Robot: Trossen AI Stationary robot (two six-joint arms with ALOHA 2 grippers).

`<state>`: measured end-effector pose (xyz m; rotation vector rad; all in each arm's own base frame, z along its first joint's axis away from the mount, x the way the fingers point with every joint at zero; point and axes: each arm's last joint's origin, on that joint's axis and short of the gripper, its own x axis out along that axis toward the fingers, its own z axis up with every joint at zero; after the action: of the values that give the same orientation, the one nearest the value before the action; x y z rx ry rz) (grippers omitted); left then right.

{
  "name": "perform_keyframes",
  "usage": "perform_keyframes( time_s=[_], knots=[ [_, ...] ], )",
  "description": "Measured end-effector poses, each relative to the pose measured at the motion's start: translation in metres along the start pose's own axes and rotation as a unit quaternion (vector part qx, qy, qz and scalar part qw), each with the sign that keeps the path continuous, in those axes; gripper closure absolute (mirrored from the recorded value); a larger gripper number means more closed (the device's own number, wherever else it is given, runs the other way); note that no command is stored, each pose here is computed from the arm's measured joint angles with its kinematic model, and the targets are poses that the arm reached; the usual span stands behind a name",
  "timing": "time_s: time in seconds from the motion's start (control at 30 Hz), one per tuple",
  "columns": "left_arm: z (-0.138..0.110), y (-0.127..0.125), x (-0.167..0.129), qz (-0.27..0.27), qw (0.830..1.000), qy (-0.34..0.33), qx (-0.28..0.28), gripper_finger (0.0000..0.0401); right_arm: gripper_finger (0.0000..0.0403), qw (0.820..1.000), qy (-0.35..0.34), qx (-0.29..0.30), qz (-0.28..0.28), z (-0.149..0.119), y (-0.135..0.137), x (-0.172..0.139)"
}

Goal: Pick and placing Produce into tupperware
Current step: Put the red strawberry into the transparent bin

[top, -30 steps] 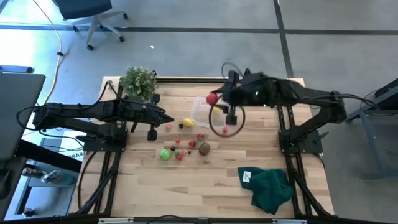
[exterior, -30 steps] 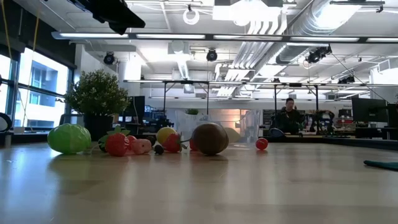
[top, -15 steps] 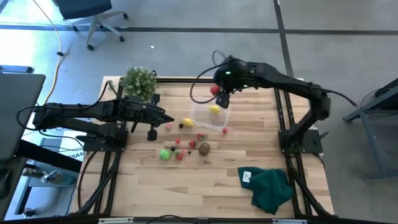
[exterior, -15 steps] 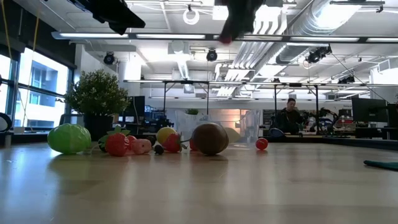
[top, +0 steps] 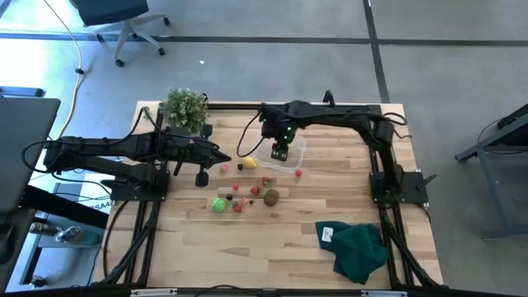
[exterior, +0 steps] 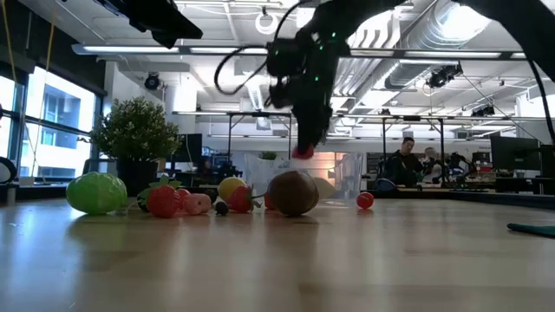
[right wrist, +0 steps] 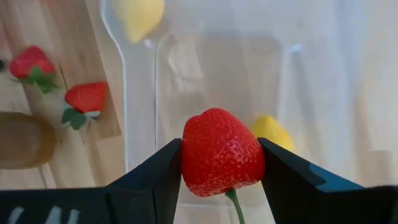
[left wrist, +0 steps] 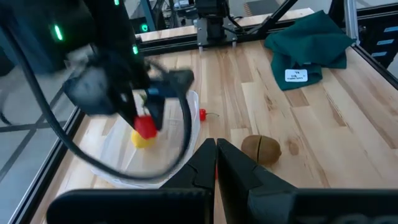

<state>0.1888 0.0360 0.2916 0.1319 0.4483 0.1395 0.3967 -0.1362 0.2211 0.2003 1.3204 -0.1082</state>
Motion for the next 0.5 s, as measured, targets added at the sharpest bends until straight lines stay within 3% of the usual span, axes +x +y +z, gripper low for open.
perform_keyframes(
  time_s=[0.23, 0.5],
  knots=[
    [0.0, 0.0, 0.0, 0.0, 1.0, 0.0, 0.0, 0.0396, 0.0224, 0.999, 0.03, -0.03, 0.011, 0.003, 0.01, 0.03],
    [0.0, 0.0, 0.0, 0.0, 1.0, 0.0, 0.0, 0.0396, 0.0224, 0.999, 0.026, -0.04, 0.011, 0.005, 0.014, 0.038]
  ],
)
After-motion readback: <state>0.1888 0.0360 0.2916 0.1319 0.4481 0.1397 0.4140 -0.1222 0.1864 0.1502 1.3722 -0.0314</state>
